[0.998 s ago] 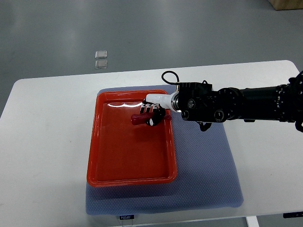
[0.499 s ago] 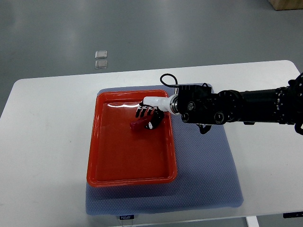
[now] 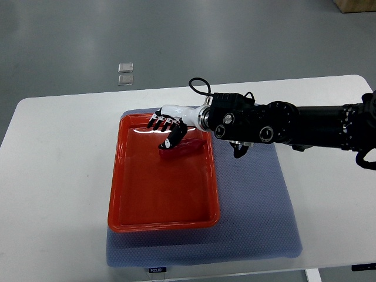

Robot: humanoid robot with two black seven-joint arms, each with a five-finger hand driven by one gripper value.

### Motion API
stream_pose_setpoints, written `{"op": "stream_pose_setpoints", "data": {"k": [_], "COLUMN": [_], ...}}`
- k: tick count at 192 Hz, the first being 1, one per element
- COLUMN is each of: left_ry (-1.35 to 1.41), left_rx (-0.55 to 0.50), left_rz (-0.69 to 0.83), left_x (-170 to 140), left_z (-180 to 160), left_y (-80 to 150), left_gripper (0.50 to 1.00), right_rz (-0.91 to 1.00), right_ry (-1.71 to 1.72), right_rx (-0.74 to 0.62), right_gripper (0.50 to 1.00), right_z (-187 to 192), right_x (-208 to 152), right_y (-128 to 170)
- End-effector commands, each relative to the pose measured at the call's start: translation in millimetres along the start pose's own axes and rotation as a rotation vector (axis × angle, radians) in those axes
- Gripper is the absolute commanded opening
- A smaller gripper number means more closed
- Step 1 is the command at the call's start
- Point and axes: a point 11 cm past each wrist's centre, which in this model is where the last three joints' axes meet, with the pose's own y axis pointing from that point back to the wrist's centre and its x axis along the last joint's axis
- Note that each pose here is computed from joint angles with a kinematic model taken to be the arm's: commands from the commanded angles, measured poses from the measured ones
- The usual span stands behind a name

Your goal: Place red pepper on red tray

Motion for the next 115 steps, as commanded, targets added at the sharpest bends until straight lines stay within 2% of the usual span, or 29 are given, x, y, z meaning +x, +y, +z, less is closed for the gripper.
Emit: {"op": "stream_pose_setpoints", "data": {"k": [1, 24, 47, 82, 93, 106, 115], "left_ry": [0.000, -0.002, -0.002, 0.000, 0.000, -0.001, -0.001], "left_rx": [0.000, 0.000, 0.000, 0.001, 0.001, 0.002, 0.001], "left_rz": [-0.001, 0.001, 0.001, 0.000, 0.000, 0.000, 0.000], "left_x": [-0.1, 0.1, 0.1, -0.1, -0.1, -0.1, -0.1], "left_z": [0.0, -0.1, -0.1, -0.8, -0.8, -1.0, -1.0], "left_y": [0.0, 0.0, 0.0, 0.0, 0.0, -0.1, -0.1], "left_gripper": [1.000, 1.000, 1.000, 1.000, 1.000, 1.000, 1.000], "right_rz": [0.021, 0.054, 0.142, 0.301, 0.351, 0.399, 0.435], "right_ry": [-0.060, -0.177, -0.357, -0.729, -0.870, -1.045, -1.187], "right_rx": [0.048, 0.143, 0.196, 0.305, 0.350, 0.383, 0.398], "right_gripper": [0.791, 0.793, 0.819, 0.832, 0.856, 0.862, 0.899], "right_z": [-15.7, -40.5, -24.9, 23.4, 40.0, 64.0, 89.3], "right_x": [6.7, 18.0, 52.1, 91.2, 94.2, 89.3, 81.8], "right_y": [-0.1, 1.5, 15.9, 41.9, 47.6, 51.5, 56.5]}}
